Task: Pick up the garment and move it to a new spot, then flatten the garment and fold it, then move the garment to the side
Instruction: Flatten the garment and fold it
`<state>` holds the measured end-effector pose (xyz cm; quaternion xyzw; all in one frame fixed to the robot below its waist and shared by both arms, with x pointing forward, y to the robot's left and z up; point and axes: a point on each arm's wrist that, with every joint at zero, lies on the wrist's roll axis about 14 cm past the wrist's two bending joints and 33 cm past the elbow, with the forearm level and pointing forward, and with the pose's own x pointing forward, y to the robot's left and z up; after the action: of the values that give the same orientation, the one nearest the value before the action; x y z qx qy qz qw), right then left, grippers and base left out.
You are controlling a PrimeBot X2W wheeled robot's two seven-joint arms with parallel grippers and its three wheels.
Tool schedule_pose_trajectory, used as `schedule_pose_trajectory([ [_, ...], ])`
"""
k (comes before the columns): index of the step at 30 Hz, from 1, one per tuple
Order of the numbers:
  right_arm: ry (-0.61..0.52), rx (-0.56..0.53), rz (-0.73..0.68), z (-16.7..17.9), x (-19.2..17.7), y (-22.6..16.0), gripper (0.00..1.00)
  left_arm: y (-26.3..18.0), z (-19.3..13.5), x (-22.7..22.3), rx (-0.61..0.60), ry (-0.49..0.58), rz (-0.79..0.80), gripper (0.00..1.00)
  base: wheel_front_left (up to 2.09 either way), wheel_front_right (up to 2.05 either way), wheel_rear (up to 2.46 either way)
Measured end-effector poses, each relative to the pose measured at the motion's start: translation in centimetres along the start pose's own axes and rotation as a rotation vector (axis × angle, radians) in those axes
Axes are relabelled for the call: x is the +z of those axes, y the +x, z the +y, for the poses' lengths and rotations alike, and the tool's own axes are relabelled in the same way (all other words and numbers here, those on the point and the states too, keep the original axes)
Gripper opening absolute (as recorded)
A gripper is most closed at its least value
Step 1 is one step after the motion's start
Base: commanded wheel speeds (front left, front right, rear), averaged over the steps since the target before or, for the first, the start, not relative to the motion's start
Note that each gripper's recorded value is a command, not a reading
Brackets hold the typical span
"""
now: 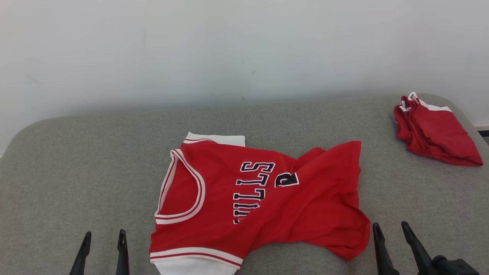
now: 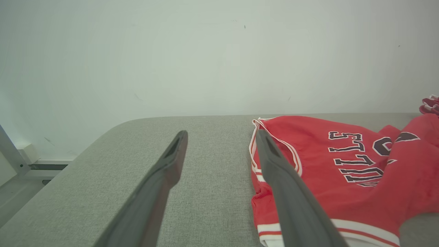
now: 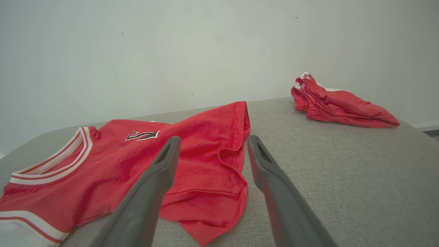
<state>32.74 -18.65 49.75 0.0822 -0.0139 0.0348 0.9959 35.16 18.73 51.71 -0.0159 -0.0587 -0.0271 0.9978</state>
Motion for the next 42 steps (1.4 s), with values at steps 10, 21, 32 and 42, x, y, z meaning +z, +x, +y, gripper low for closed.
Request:
schedule_pose_trajectory([
  [10,-0.006,0.010,0.002,0.3,-0.2,0.1,1.00,-0.1,-0.1,-0.2,-0.008,0.011,0.007,1.00,0.00,0.00,0.00],
  [21,-0.007,0.013,0.005,0.4,-0.3,0.2,1.00,-0.3,0.1,-0.4,-0.006,0.024,0.015,1.00,0.00,0.00,0.00],
  [32,-0.015,0.012,-0.002,0.3,0.0,0.6,1.00,-0.9,0.0,-1.6,-0.005,0.003,0.054,1.00,0.00,0.00,0.00],
  [42,-0.057,-0.027,0.071,-1.7,-1.5,1.6,1.00,-3.7,-3.3,-7.1,-0.076,-0.067,0.239,1.00,0.00,0.00,0.00],
])
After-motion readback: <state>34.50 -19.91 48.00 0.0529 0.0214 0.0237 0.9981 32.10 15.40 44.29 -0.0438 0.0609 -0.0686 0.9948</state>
